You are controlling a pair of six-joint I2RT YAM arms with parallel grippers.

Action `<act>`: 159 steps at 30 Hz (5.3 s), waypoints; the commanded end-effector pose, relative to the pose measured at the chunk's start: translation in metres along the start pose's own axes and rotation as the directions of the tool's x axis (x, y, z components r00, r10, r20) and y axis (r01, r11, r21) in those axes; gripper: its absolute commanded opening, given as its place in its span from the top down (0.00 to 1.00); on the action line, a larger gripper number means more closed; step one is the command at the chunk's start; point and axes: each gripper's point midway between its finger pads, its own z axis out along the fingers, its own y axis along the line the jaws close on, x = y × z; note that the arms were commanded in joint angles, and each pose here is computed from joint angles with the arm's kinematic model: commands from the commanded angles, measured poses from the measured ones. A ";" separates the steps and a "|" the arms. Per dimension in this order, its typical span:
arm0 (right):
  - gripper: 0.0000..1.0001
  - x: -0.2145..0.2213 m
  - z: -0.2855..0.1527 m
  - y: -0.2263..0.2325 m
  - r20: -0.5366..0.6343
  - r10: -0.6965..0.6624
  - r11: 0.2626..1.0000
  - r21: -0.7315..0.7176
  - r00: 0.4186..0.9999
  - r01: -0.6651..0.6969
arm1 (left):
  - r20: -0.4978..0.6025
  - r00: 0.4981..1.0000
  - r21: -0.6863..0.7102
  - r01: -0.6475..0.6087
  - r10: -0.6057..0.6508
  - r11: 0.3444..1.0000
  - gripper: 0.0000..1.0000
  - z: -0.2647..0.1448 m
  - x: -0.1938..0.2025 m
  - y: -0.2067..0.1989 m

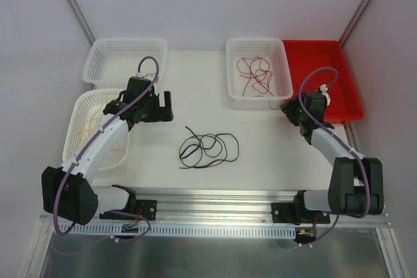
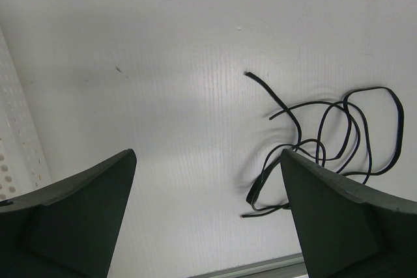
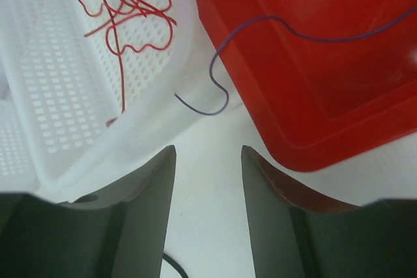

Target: Untangle the cables

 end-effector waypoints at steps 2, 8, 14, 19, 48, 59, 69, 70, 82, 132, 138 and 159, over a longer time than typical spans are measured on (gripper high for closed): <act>0.52 -0.025 0.014 0.020 0.176 0.082 0.996 -0.060 0.981 -0.073 | 0.021 1.000 -0.016 -0.012 0.012 1.000 0.06 -0.003 -0.004 0.006; 0.53 -0.016 0.029 0.014 0.219 0.128 0.991 -0.002 0.967 -0.131 | 0.023 1.000 -0.010 -0.007 0.007 1.000 0.06 -0.004 -0.005 0.006; 0.54 -0.009 0.037 0.012 0.269 0.156 0.983 0.050 0.950 -0.175 | 0.025 1.000 -0.006 -0.001 0.001 1.000 0.06 -0.005 -0.006 0.006; 0.55 -0.003 0.046 0.011 0.292 0.181 0.974 0.081 0.939 -0.213 | 0.029 1.000 0.000 0.002 -0.002 1.000 0.06 -0.006 -0.007 0.006; 0.74 0.012 0.084 0.018 0.368 0.293 0.927 0.117 0.882 -0.357 | 0.030 0.999 0.044 0.030 -0.031 0.999 0.06 -0.010 -0.008 0.003; 0.99 0.013 0.065 0.020 0.362 0.288 0.922 0.144 0.887 -0.358 | 0.030 0.999 0.050 0.033 -0.035 0.998 0.06 -0.010 -0.008 0.003; 0.99 0.001 0.023 0.039 0.333 0.286 0.931 0.128 0.899 -0.343 | 0.026 0.999 0.038 0.034 -0.035 0.999 0.06 -0.008 -0.007 0.005; 0.99 -0.006 0.017 0.042 0.346 0.276 0.933 0.127 0.897 -0.336 | 0.027 0.999 0.038 0.034 -0.035 0.999 0.06 -0.008 -0.007 0.005; 0.99 -0.092 -0.028 0.012 0.376 0.120 0.959 0.195 0.919 -0.205 | 0.013 0.999 0.039 0.032 -0.033 0.999 0.06 -0.005 -0.005 0.005; 0.04 0.078 -0.093 0.086 -0.355 -0.505 0.853 -0.342 0.787 0.394 | -0.241 0.968 0.297 0.011 0.064 0.955 0.14 0.010 0.067 -0.070; 0.04 0.159 -0.107 0.070 -0.455 -0.613 0.786 -0.433 0.646 0.441 | -0.282 0.938 0.277 -0.122 0.202 0.953 0.23 0.030 0.088 -0.079; 0.04 0.243 -0.110 0.063 -0.489 -0.702 0.712 -0.468 0.517 0.524 | -0.296 0.911 0.247 -0.219 0.289 0.944 1.00 0.041 0.097 -0.088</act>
